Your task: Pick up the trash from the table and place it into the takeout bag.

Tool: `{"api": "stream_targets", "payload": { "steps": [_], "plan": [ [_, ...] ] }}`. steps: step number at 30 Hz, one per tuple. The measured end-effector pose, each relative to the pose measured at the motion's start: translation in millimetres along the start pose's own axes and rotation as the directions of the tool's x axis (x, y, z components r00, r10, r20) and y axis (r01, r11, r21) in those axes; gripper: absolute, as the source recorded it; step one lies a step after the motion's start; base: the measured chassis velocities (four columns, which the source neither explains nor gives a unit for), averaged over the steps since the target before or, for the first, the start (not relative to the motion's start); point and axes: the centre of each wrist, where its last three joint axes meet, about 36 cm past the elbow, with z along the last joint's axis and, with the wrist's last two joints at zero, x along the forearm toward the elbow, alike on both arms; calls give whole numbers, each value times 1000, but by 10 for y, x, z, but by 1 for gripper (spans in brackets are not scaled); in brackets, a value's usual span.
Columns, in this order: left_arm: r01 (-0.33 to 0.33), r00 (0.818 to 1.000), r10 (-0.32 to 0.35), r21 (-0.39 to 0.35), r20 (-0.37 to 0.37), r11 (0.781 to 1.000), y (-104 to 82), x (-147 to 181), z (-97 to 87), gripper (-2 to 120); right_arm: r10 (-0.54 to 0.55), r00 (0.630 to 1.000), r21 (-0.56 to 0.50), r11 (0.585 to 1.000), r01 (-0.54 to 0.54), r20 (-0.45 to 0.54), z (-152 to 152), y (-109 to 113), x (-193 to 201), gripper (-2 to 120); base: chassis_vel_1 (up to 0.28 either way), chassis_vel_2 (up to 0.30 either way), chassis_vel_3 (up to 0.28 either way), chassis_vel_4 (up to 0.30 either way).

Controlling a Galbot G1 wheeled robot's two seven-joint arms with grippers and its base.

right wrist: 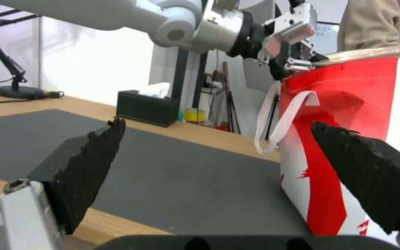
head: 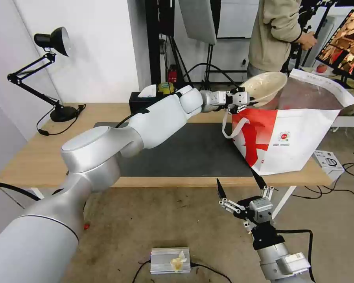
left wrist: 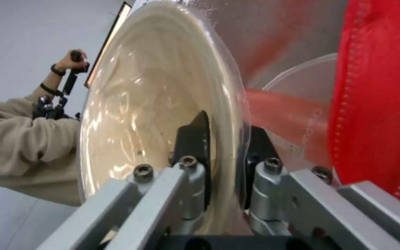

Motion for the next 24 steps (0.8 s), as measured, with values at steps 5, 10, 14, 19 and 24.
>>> {"api": "stream_targets", "payload": {
  "steps": [5, 10, 14, 19, 24],
  "plan": [
    [3, 1000, -3, -5, 4, 1000, 49, 3, -34, 40, 0, 1000, 0, 1000, 0, 0, 0, 0, 0, 100, 0, 0, 0, 0],
    [4, 1000, -4, -7, 10, 1000, 84, -2, -73, 59, 0, 1000, 0, 1000, 0, 0, 0, 0, 0, 100, 0, 0, 0, 0],
    [5, 1000, -5, -5, 7, 1000, 84, -7, -81, 74, 0, 1000, 0, 1000, 0, 0, 0, 0, 0, 100, 0, 0, 0, 0],
    [16, 1000, -16, -5, 5, 1000, 75, -15, -87, 92, 0, 1000, 0, 1000, 0, 0, 0, 0, 0, 100, 0, 0, 0, 0],
    [31, 1000, -31, -8, 4, 999, 85, -12, -93, 99, 0, 1000, 0, 1000, 0, 0, 0, 0, 0, 100, 0, 0, 0, 0]
  ]
}}
